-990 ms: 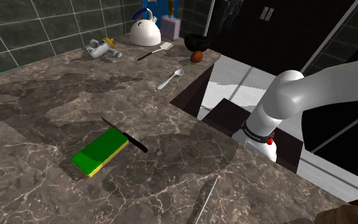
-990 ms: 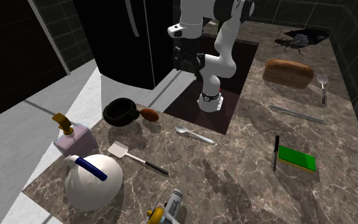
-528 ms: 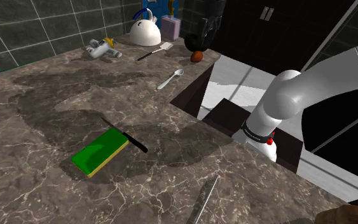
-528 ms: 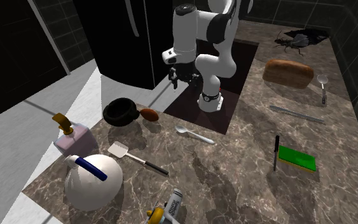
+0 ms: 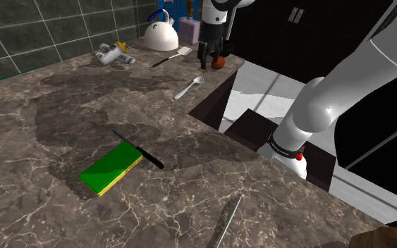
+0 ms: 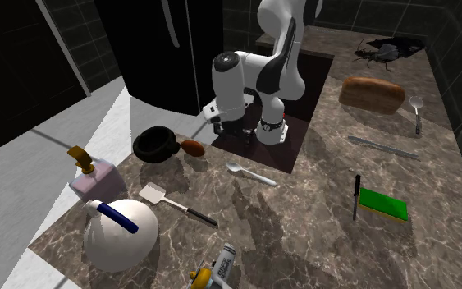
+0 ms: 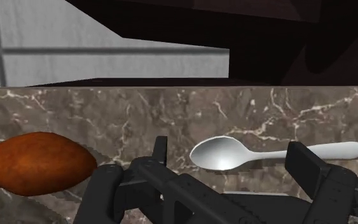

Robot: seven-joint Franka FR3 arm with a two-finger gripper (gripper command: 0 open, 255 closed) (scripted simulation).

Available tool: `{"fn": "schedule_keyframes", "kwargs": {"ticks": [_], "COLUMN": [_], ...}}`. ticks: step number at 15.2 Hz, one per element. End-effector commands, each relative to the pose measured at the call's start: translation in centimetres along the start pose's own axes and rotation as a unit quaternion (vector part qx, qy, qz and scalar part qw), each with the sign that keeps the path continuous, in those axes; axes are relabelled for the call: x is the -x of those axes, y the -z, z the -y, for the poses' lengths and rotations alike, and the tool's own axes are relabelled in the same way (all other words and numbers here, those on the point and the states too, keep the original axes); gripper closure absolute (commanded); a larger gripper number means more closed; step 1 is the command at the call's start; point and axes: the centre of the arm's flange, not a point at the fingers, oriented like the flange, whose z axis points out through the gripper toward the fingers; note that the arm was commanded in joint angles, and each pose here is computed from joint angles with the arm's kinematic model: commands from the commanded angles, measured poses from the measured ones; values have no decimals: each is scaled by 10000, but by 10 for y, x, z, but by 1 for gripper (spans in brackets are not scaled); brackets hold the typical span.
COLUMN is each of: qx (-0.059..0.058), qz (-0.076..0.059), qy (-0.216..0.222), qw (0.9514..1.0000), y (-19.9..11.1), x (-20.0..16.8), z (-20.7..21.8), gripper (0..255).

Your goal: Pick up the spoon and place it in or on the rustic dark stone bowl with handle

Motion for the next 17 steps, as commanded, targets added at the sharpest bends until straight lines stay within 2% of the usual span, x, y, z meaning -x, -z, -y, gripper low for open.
{"fn": "schedule_keyframes", "kwargs": {"ticks": [1,3,10,17], "qx": [-22,-36,-36,-36], "qz": [130,209,209,209], "qy": [20,33,33,33], "qw": [9999,9998,9998,9998], "y": [-22,-36,-75,-75], "x": [-21,-32,-30,-30], "z": [5,7,8,8], "gripper": [0,0,0,0]}}
